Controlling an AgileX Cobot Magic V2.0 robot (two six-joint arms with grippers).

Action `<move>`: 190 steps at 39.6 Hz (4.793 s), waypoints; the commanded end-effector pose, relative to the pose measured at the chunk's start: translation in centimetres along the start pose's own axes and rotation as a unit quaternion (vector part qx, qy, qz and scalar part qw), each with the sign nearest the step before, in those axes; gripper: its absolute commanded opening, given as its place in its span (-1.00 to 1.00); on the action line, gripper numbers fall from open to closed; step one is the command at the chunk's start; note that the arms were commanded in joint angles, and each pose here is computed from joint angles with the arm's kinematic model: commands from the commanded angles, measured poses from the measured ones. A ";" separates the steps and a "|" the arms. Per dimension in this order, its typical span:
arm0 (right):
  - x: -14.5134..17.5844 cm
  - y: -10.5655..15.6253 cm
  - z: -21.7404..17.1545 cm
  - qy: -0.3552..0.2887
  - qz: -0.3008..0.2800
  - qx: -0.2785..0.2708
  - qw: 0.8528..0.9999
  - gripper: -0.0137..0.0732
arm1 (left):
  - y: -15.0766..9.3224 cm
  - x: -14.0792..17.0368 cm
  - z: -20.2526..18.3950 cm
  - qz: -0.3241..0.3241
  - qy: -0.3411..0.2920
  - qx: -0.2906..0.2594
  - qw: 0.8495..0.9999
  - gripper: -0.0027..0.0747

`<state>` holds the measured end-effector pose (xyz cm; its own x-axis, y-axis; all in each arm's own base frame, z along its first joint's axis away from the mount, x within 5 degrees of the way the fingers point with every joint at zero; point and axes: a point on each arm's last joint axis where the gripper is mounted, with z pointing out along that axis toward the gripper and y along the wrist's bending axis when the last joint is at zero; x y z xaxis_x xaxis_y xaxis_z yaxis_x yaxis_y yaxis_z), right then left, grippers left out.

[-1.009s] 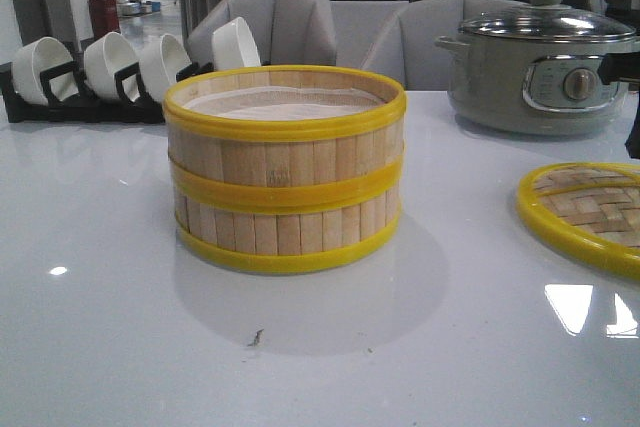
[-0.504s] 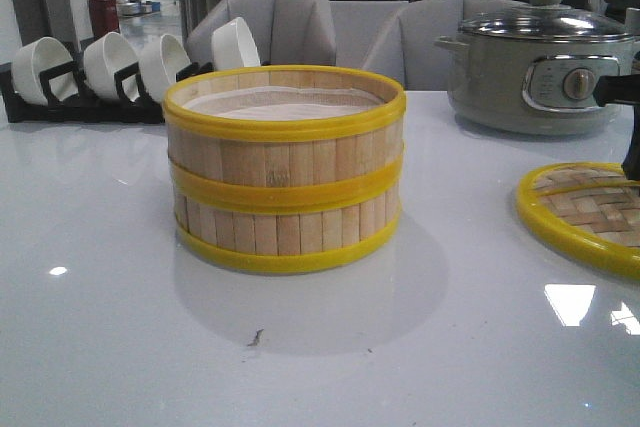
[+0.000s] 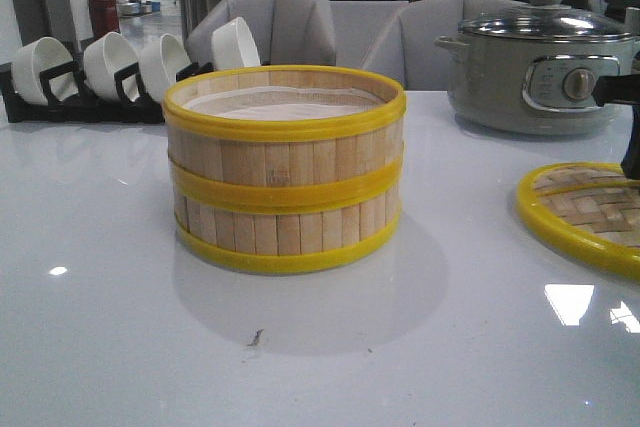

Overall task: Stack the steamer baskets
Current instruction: 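Lower the right gripper onto the woven lid's center knob and grasp it, then lift the woven lid with the right gripper and carry it toward the stack, then lower the lid onto the top basket and open the right gripper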

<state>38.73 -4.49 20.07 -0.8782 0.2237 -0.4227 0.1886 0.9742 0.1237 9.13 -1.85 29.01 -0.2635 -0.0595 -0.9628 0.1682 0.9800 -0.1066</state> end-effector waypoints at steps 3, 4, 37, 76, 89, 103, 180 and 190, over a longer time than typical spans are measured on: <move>-1.8 0.2 -2.8 -0.064 0.002 -0.006 0.998 0.10 | -0.3 -1.6 -0.3 -0.003 -0.049 0.010 0.999 -0.71; -1.8 0.2 -2.8 -0.064 0.002 -0.006 0.998 0.10 | -0.3 -1.6 -0.3 -0.003 -0.049 0.010 0.999 -0.71; -1.7 0.2 -2.1 -0.062 0.004 -0.007 0.998 0.10 | -0.3 -1.6 -0.3 -0.003 -0.049 0.010 0.999 -0.71; -1.7 1.1 -2.0 -0.062 -0.006 -0.012 0.998 -0.58 | -0.3 -1.6 -0.3 -0.003 -0.049 0.010 0.999 -0.71; -1.8 4.3 -4.4 -0.086 -0.042 -0.036 0.995 -0.58 | -0.3 -1.6 -0.3 -0.003 -0.049 0.010 0.999 -0.71; -4.5 11.6 -14.8 -0.171 -0.120 -0.104 0.972 -0.58 | -0.3 -1.6 -0.3 -0.003 -0.049 0.010 0.999 -0.71; -2.1 30.0 -13.4 -0.167 -0.289 -0.213 0.918 -0.60 | -0.3 -1.6 -0.3 -0.003 -0.049 0.010 0.999 -0.71; -1.9 30.3 -12.4 -0.154 -0.286 -0.217 0.921 -0.60 | -0.3 -1.6 -0.3 -0.003 -0.049 0.010 0.999 -0.71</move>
<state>41.16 24.87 31.38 -0.6918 -0.3291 -0.6427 -0.5126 0.8507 0.1162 9.13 -1.84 29.00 -0.2648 -0.0592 -0.9625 0.1679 0.9800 -0.1065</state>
